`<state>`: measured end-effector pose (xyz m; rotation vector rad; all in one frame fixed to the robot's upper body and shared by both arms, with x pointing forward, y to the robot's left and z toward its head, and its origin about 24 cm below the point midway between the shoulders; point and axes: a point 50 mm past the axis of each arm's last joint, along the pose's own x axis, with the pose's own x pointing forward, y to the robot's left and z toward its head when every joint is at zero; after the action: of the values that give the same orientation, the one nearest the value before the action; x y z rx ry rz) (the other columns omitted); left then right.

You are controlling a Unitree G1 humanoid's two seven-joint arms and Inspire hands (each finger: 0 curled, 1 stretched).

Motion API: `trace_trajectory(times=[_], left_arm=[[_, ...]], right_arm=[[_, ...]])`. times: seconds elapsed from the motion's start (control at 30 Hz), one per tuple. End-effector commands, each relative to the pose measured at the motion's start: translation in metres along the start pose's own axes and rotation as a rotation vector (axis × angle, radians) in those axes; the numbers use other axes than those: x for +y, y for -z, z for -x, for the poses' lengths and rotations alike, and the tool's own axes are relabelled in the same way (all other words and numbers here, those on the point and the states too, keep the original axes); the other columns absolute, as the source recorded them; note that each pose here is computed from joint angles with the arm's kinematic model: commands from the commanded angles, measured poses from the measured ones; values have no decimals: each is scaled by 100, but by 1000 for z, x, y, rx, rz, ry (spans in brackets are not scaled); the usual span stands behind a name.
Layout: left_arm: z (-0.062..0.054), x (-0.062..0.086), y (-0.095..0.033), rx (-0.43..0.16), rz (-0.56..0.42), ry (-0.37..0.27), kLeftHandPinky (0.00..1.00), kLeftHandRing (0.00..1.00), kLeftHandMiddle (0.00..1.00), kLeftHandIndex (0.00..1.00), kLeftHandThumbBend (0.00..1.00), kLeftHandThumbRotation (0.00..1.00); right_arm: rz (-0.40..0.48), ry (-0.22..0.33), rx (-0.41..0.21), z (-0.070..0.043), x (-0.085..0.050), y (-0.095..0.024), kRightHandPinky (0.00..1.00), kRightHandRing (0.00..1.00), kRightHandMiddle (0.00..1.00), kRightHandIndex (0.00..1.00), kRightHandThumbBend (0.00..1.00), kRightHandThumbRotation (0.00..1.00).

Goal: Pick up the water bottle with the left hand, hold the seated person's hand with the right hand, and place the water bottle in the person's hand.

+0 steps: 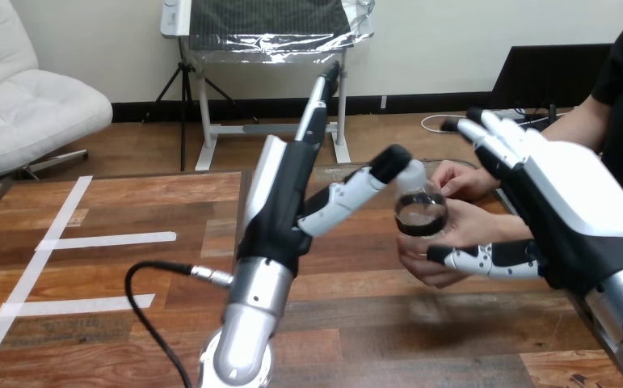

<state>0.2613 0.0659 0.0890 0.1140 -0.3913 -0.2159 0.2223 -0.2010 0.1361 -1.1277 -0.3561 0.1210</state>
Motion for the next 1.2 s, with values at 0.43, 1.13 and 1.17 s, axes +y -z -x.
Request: trace_trajectory(times=[0.43, 1.13, 1.17], left_arm=[[23, 4, -29, -182, 96, -175, 83, 88, 92, 96, 59, 99], [87, 13, -27, -195, 44, -353, 61, 72, 79, 81, 45, 95], [89, 13, -27, -196, 44, -355, 61, 71, 78, 81, 44, 93]], right_arm=[[-339, 323, -119, 9, 9, -19, 100, 100, 100, 92, 33, 38], [-587, 489, -316, 6, 44, -35, 52, 66, 75, 72, 12, 2], [-590, 492, -319, 5, 45, -36, 49, 64, 72, 70, 13, 2]])
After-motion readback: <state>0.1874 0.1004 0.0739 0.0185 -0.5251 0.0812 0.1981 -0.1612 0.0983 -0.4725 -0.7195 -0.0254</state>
